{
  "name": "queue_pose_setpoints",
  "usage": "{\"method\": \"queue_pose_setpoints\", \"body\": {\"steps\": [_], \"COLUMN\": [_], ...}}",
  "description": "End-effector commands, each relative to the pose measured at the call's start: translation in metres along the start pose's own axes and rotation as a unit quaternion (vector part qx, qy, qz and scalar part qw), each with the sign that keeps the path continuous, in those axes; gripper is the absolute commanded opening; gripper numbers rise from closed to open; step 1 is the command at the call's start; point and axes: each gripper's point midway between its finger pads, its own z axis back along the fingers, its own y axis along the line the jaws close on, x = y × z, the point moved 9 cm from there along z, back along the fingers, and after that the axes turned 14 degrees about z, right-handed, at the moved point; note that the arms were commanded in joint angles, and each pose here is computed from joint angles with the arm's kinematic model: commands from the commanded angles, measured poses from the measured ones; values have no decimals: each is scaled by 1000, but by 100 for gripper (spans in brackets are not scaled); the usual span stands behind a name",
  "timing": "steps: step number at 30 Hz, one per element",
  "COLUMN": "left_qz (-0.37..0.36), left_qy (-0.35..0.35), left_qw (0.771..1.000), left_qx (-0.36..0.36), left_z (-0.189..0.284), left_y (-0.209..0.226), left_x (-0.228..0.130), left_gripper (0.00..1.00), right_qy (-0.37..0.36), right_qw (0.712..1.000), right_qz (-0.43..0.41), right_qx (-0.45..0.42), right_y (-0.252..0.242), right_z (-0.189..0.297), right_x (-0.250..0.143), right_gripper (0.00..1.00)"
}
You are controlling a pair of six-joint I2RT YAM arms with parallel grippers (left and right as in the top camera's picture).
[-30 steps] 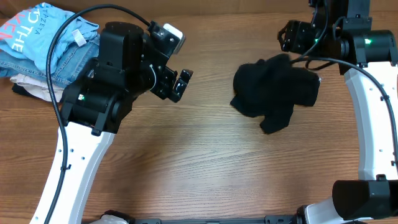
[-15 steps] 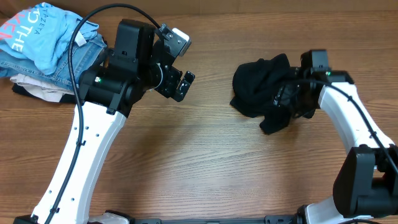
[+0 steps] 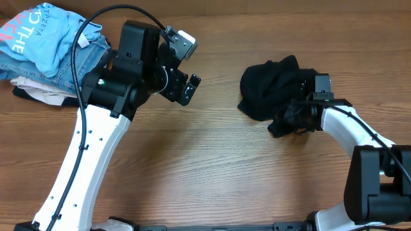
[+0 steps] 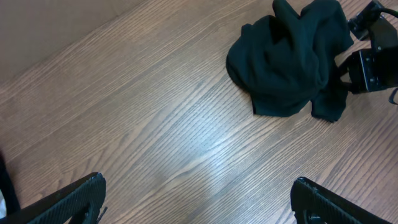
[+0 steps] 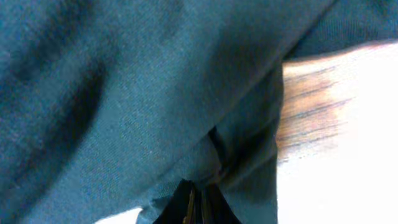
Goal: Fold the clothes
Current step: 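Drag the black T-shirt toward the center with the right gripper, then grasp the shirt's other edge with the left gripper and lift it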
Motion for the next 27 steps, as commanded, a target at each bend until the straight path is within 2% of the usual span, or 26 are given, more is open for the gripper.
{"method": "queue_pose_setpoints", "body": {"steps": [1, 3, 6, 9, 12, 17, 23, 25, 27], "left_qz": [-10, -11, -14, -24, -38, -48, -45, -43, -41], "left_qy": [0, -4, -21, -61, -116, -161, -147, -139, -130], "left_qw": [1000, 1000, 1000, 998, 992, 985, 988, 989, 990], "left_qx": [-8, -8, -8, -23, -32, -31, -31, -32, -32], "left_z": [-3, -3, 0, 27, 67, 111, 106, 102, 100], "left_y": [-2, -2, -2, -10, -20, -28, -28, -27, -26], "left_x": [2, 3, 8, 14, 16, 6, 4, 4, 2], "left_gripper": [96, 96, 96, 94, 95, 97, 97, 98, 98], "right_qy": [-41, -83, -171, -231, -259, -319, -428, -446, -441], "right_qw": [999, 994, 975, 955, 934, 893, 833, 822, 827], "right_qz": [29, 66, 121, 161, 204, 258, 267, 272, 274], "right_qx": [17, 41, 71, 97, 136, 185, 227, 226, 216], "right_y": [11, 28, 62, 94, 128, 168, 167, 165, 164], "right_z": [42, 96, 202, 268, 297, 350, 434, 448, 444], "right_x": [30, 53, 80, 84, 76, 60, 51, 47, 48], "right_gripper": [4, 4, 4, 4, 4, 4, 4, 4, 4]}}
